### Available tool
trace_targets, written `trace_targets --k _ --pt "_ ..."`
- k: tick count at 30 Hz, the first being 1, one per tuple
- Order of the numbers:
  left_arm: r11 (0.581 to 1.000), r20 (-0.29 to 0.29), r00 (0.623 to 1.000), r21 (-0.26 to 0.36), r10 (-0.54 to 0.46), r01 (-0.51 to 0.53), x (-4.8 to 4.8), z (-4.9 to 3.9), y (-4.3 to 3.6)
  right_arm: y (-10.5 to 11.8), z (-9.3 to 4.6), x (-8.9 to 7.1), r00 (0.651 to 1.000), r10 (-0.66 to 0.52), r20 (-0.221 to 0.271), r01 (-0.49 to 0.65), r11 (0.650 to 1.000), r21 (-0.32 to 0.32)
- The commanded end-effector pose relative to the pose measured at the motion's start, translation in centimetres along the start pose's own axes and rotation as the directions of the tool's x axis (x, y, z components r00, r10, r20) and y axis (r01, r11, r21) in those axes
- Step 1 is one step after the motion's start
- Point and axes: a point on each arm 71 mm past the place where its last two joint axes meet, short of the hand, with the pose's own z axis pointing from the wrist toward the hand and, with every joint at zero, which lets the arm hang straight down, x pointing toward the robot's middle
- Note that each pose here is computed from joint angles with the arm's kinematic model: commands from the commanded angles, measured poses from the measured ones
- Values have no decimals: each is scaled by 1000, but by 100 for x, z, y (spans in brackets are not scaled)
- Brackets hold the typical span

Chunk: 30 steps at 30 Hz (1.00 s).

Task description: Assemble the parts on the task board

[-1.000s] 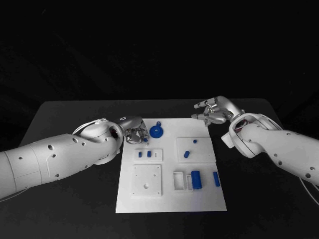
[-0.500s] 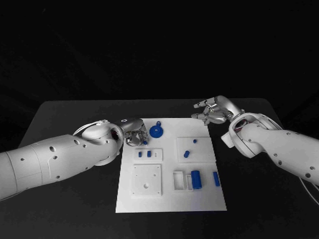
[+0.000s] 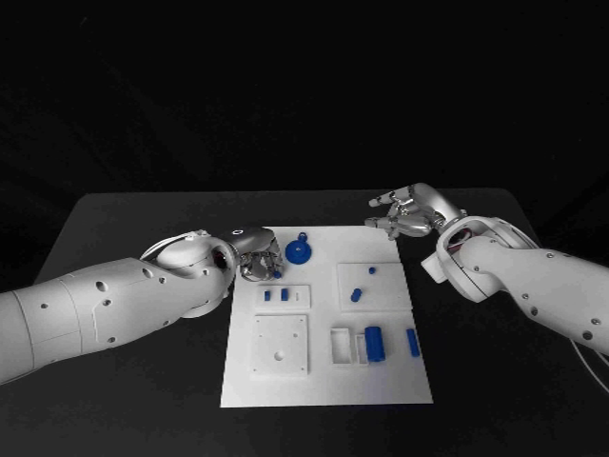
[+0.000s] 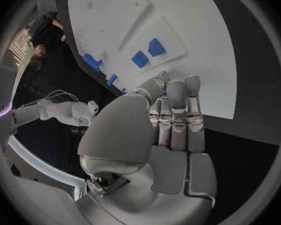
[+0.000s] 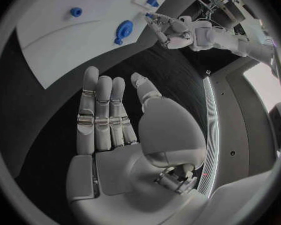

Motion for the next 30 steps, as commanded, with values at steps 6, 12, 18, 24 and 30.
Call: trace_targets --k 6,12,18,24,30 --pt "1000 -1 1000 11 8 -8 4 12 -24 14 -1 17 1000 3 -13 -3 1000 -12" --pt "1000 -4 1000 13 9 -9 20 25 -36 14 -2 18 1000 3 -16 -3 1000 -12" --pt "1000 4 1000 15 9 -9 27 33 -47 14 -3 18 1000 3 -17 -3 1000 -12" --pt "1000 4 1000 14 9 -9 30 42 -52 13 -4 17 1000 3 -17 -3 1000 -11" --pt "1000 -9 1000 8 14 -14 42 51 -56 13 -5 16 1000 2 -18 -3 1000 -11"
